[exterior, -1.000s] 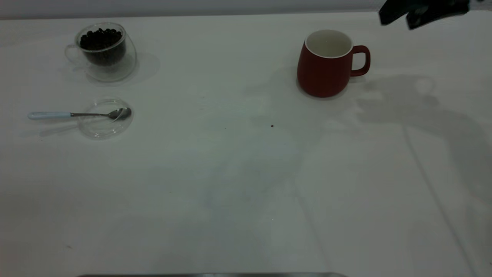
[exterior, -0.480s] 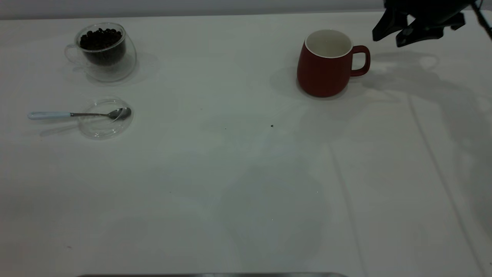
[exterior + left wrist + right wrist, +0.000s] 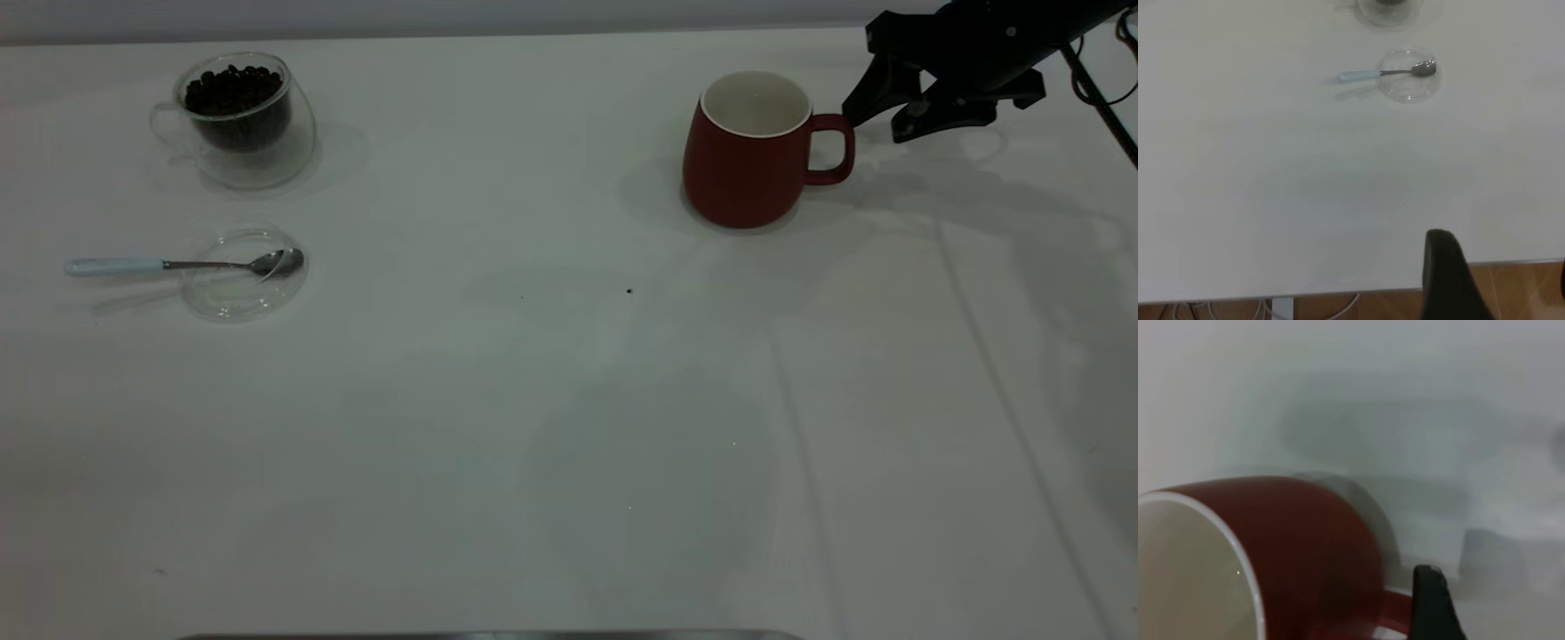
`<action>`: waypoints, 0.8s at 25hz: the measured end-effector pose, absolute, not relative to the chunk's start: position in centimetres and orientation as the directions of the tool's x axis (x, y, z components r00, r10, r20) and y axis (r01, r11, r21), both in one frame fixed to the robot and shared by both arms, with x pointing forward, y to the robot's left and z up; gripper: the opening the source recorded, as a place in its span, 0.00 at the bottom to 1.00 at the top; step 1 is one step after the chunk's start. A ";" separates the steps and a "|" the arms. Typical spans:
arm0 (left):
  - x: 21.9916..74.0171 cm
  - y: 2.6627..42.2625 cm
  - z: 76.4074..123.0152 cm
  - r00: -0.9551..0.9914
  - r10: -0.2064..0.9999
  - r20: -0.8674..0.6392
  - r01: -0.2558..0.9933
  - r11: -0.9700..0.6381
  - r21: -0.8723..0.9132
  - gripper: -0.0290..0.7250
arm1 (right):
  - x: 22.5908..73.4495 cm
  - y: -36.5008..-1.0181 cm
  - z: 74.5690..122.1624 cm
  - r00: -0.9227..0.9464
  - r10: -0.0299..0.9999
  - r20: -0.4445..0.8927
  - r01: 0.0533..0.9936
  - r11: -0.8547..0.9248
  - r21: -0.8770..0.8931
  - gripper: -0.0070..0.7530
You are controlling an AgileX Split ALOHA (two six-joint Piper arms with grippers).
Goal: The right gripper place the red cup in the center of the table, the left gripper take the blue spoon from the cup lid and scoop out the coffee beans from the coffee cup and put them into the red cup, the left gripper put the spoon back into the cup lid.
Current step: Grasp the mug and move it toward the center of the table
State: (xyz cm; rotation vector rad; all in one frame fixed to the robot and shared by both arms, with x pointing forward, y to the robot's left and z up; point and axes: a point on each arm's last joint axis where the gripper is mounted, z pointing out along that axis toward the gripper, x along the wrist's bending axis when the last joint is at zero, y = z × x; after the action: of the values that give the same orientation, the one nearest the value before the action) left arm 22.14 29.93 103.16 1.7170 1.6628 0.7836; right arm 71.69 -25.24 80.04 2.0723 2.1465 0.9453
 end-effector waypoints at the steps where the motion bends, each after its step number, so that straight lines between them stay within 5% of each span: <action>1: 22.1 29.9 103.2 0.032 0.999 -0.004 0.634 -0.018 0.773 0.65 | 71.7 -24.9 80.0 -0.130 0.910 0.393 0.905 -0.053 0.421 0.69; 20: 22.1 29.9 103.2 0.032 0.999 -0.003 0.634 -0.018 0.773 0.65 | 69.0 -15.1 79.9 -0.363 0.846 0.391 0.897 0.204 0.391 0.69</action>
State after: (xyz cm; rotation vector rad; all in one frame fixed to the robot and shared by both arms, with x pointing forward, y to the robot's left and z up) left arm 22.14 29.93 103.16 1.7158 1.6637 0.7830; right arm 69.04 -15.06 79.87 1.8202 2.5060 0.9235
